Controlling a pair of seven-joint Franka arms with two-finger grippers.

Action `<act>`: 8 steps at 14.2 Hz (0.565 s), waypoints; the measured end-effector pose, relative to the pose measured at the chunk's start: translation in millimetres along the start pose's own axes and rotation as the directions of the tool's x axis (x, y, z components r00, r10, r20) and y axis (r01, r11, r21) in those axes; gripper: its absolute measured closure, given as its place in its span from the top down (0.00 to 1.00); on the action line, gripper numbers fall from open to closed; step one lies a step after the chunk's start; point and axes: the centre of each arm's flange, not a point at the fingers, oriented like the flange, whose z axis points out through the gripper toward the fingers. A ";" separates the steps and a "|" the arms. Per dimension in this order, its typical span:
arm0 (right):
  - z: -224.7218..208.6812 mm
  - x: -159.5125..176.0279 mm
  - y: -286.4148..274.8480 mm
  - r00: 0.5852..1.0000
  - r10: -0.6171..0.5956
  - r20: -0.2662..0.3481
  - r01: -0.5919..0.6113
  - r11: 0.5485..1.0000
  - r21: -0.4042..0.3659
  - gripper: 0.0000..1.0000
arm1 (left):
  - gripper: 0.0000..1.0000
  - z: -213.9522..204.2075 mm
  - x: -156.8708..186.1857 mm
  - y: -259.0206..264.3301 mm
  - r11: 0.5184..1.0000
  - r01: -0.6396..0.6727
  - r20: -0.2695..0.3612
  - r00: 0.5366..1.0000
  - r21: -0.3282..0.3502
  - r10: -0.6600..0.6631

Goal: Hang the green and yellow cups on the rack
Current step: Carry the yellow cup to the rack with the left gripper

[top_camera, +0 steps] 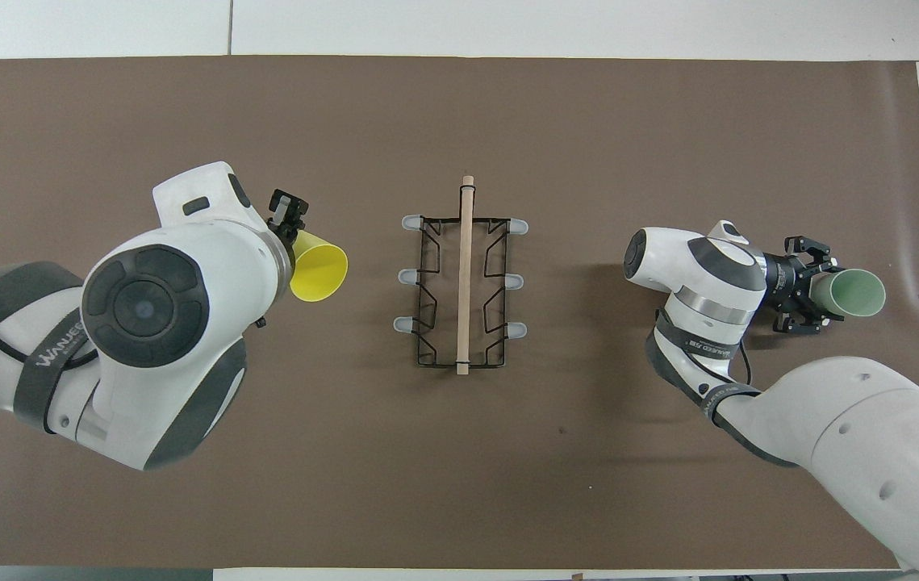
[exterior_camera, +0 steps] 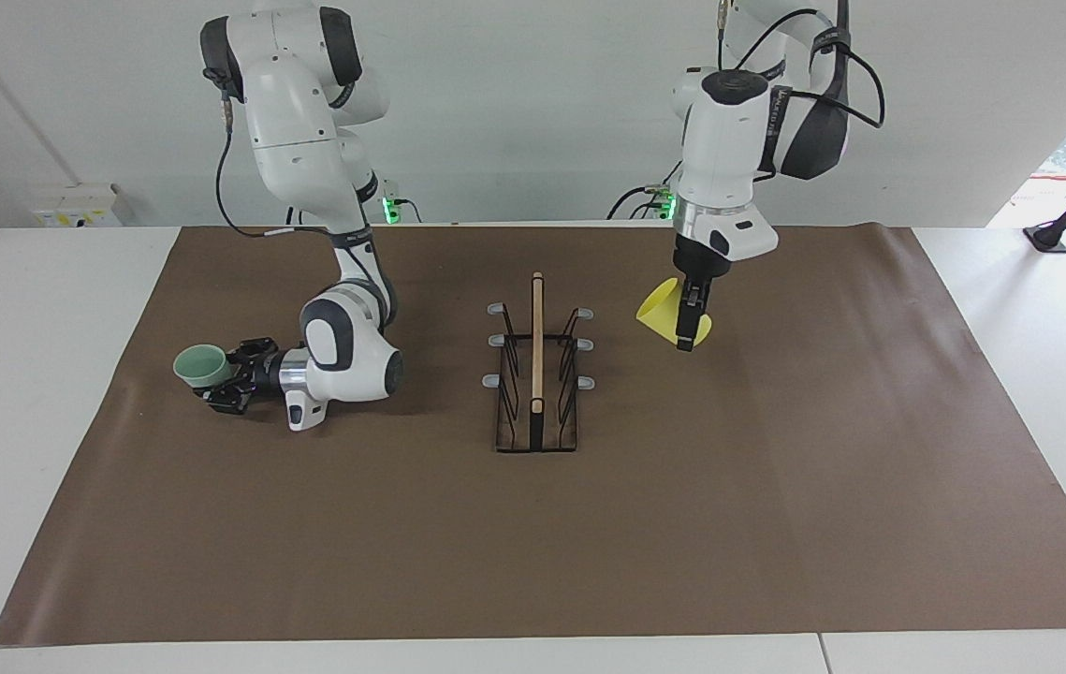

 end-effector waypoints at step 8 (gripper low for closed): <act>-24.3 -145.2 68.4 0.850 0.421 -0.316 -0.288 0.875 0.389 0.70 | 0.66 9.7 -93.2 -19.8 0.995 -0.068 -0.341 0.936 0.078 0.090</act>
